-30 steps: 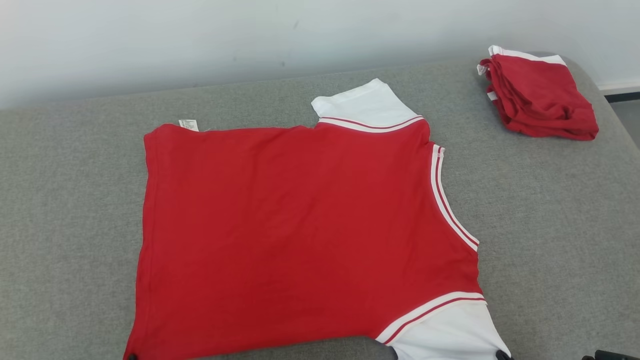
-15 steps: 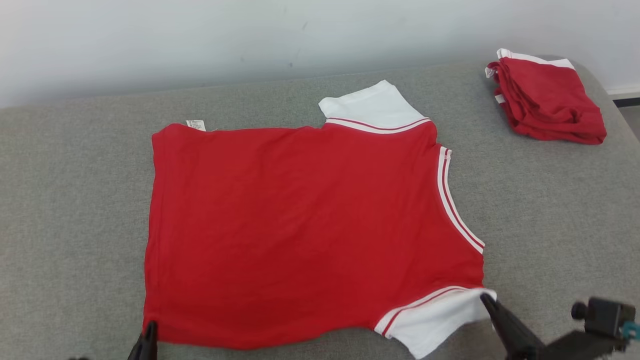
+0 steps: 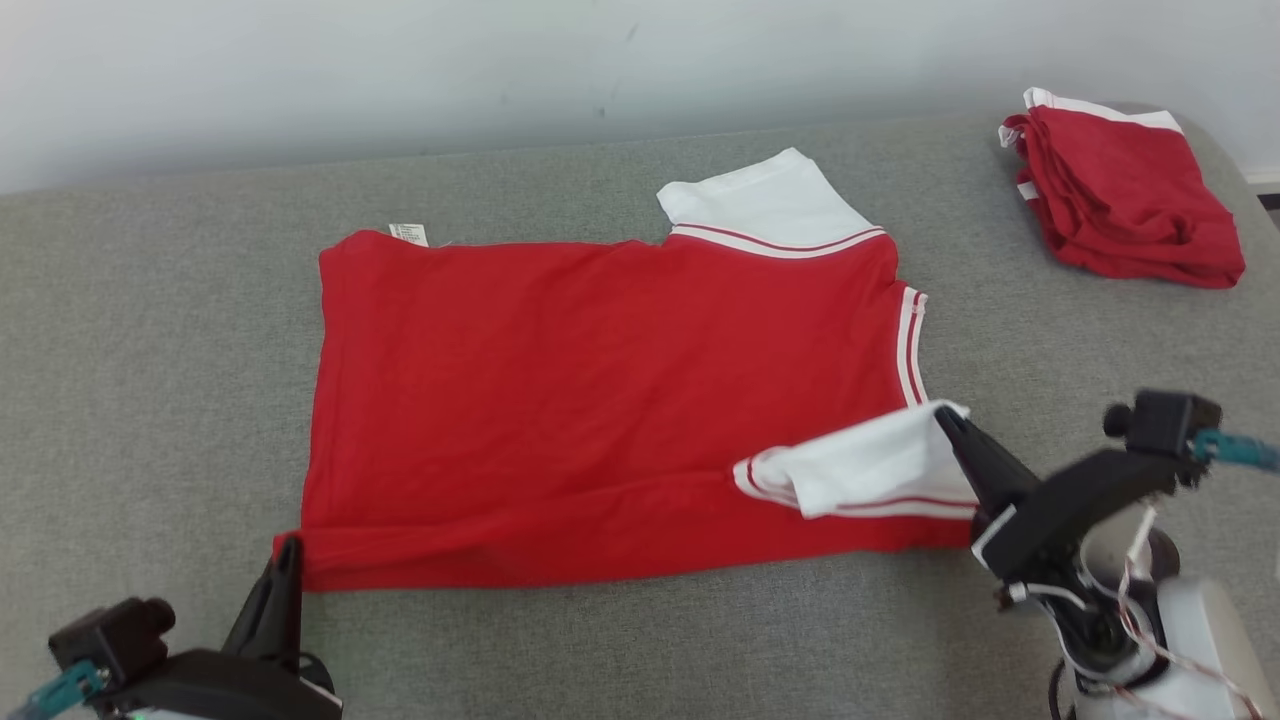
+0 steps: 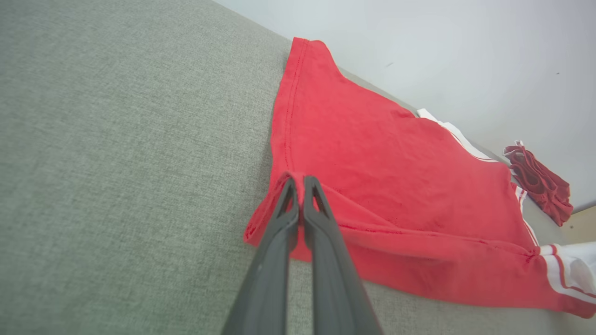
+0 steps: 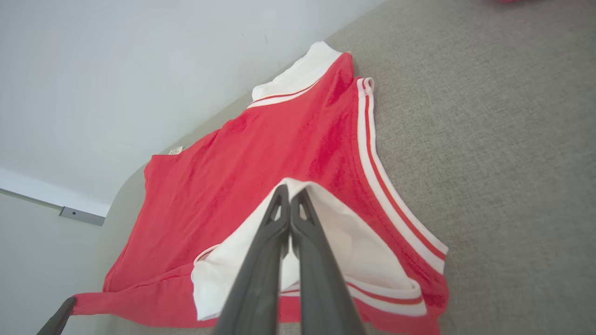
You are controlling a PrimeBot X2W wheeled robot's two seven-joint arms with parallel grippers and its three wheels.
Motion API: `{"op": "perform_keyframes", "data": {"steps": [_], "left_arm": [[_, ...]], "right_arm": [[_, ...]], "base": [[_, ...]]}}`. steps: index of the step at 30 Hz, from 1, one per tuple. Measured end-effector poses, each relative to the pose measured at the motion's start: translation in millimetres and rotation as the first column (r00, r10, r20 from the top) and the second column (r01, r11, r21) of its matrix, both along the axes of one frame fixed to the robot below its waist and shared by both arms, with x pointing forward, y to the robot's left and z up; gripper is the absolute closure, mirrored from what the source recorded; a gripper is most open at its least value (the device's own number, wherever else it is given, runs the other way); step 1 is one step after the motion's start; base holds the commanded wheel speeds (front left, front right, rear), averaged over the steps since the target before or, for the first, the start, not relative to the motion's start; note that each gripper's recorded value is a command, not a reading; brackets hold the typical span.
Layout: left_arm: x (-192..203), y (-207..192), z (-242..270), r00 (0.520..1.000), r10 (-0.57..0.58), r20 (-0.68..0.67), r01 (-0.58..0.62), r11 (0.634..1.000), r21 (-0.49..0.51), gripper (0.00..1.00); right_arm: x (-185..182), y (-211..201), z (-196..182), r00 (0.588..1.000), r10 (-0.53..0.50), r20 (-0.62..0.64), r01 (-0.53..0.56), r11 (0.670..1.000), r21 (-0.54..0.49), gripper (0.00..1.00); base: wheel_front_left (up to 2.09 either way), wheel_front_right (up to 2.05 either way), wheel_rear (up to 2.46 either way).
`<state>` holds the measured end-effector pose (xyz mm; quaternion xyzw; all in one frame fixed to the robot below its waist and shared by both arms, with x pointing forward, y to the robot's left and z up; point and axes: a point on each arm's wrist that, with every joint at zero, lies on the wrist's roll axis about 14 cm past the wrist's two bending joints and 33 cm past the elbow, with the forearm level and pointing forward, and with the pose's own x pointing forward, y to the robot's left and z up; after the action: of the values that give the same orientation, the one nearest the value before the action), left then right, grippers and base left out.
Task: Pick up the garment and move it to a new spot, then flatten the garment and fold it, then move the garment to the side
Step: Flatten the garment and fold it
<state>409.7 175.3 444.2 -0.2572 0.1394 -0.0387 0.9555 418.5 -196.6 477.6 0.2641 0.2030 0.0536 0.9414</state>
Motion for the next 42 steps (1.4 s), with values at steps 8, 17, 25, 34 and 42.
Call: {"op": "perform_keyframes", "data": {"steps": [8,17,25,34,42], "left_arm": [[18.1,-0.8,3.6,1.000,-0.012,0.005,0.011,1.000,0.011,1.00],[31.5,0.1,-0.5,1.000,-0.019,0.008,0.018,0.999,0.040,0.58],[34.1,6.0,10.7,0.996,0.019,0.086,-0.025,0.997,0.068,0.00],[5.0,5.3,-2.3,0.998,0.011,0.063,-0.018,0.993,0.119,0.00],[-9.1,-0.1,-21.5,1.000,-0.004,0.003,0.004,0.990,0.144,0.00]], "right_arm": [[44.4,7.2,-6.9,1.000,0.017,-0.016,-0.018,0.999,-0.044,1.00],[65.4,7.7,-19.3,1.000,-0.022,0.003,0.022,0.998,-0.062,0.10],[56.8,-3.2,2.8,0.984,0.022,0.176,0.015,0.979,-0.205,0.00],[10.2,-28.0,-24.0,0.988,0.051,0.145,-0.006,0.955,-0.295,0.00],[-7.5,-37.0,-48.3,0.996,0.041,0.084,-0.012,0.947,-0.320,0.00]], "base": [[0.00,0.00,0.00],[0.00,0.00,0.00],[0.00,0.00,0.00],[0.00,0.00,0.00],[0.00,0.00,0.00]]}}
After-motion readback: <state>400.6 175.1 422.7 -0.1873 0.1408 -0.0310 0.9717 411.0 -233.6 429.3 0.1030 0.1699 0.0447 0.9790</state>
